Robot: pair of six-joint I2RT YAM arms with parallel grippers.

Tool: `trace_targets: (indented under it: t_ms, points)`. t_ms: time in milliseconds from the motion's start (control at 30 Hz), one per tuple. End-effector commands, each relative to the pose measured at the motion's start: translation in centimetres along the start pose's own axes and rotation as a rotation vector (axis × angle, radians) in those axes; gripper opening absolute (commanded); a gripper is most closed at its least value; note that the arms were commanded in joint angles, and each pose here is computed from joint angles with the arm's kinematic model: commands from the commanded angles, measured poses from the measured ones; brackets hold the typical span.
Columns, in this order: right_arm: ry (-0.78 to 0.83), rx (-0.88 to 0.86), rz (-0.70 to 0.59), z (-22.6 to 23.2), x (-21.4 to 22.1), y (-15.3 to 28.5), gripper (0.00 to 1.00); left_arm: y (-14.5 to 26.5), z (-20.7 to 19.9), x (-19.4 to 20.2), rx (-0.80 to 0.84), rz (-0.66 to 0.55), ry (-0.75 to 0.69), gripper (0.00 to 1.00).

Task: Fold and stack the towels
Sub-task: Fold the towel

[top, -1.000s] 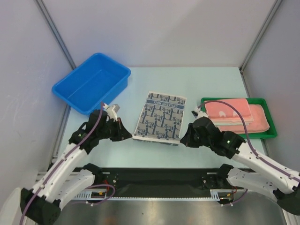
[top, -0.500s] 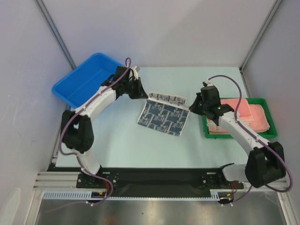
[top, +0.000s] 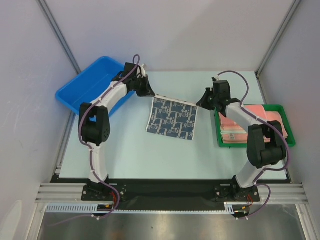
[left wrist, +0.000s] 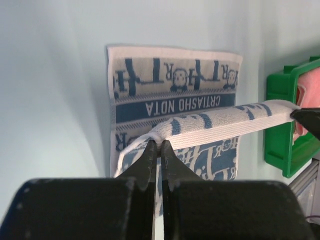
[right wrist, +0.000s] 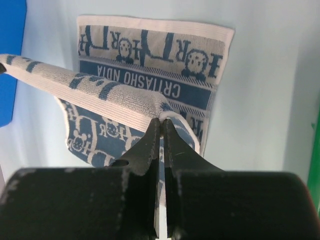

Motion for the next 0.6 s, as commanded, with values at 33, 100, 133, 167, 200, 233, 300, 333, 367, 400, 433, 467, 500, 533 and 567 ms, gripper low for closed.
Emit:
trace_targets:
  t_ms: [33, 100, 133, 167, 200, 233, 300, 333, 367, 400, 433, 467, 500, 533, 567]
  points:
    - [-0.005, -0.007, -0.034, -0.6, -1.8, -1.8, 0.00, -0.7, 0.1, -2.3, 0.015, -0.032, -0.054, 0.00]
    - [-0.009, -0.005, -0.027, -0.7, -1.8, -2.4, 0.00, -1.5, 0.6, -2.8, 0.002, -0.027, -0.046, 0.00]
    - [-0.013, 0.002, -0.010, -1.0, -1.5, -3.1, 0.00, -1.8, 0.7, -2.8, 0.002, -0.024, -0.044, 0.00]
    - [-0.014, 0.004, -0.016, -1.1, -1.9, -3.4, 0.01, -2.0, 0.6, -3.2, 0.009, -0.028, -0.047, 0.00]
    - [-0.017, 0.004, -0.014, -1.2, -2.1, -3.6, 0.01, -2.3, 0.7, -3.3, 0.012, -0.024, -0.045, 0.01]
    - [-0.020, 0.012, -0.002, -1.4, -2.0, -4.0, 0.02, -3.0, 1.2, -3.3, 0.008, -0.014, -0.038, 0.02]
    - [-0.036, 0.024, 0.012, -1.9, -2.2, -4.8, 0.04, -3.3, 1.1, -3.7, 0.013, -0.016, -0.036, 0.03]
    - [-0.042, 0.031, 0.025, -2.1, -2.1, -5.0, 0.04, -3.5, 1.2, -3.9, 0.014, -0.016, -0.032, 0.03]
    - [-0.048, 0.036, 0.031, -2.3, -2.2, -5.4, 0.04, -4.0, 1.3, -4.1, 0.016, -0.013, -0.028, 0.06]
    - [-0.053, 0.042, 0.037, -2.5, -2.2, -5.6, 0.04, -4.3, 1.5, -4.2, 0.019, -0.008, -0.025, 0.08]
    - [-0.057, 0.049, 0.039, -2.6, -2.2, -5.7, 0.05, -4.4, 1.2, -4.5, 0.031, -0.016, -0.030, 0.10]
    - [-0.064, 0.059, 0.051, -3.0, -2.0, -6.1, 0.06, -4.9, 1.5, -4.5, 0.030, -0.009, -0.027, 0.14]
    - [-0.069, 0.068, 0.052, -3.1, -2.2, -6.3, 0.08, -5.1, 1.6, -4.6, 0.035, -0.006, -0.027, 0.15]
    - [-0.072, 0.072, 0.058, -3.3, -2.1, -6.5, 0.09, -5.2, 1.3, -4.8, 0.044, -0.011, -0.033, 0.16]
    - [-0.078, 0.069, 0.069, -3.4, -1.9, -6.8, 0.14, -5.4, 1.5, -4.9, 0.051, -0.007, -0.035, 0.18]
Point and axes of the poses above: each gripper's point midway between its finger pads, its own y axis back along the fingers, its own z axis along the line the jaws close on, x = y × z, the point moved 10 cm from there along y, back along the fingers, and after that the axes turned 12 degrees about y, right-handed, at the moved point
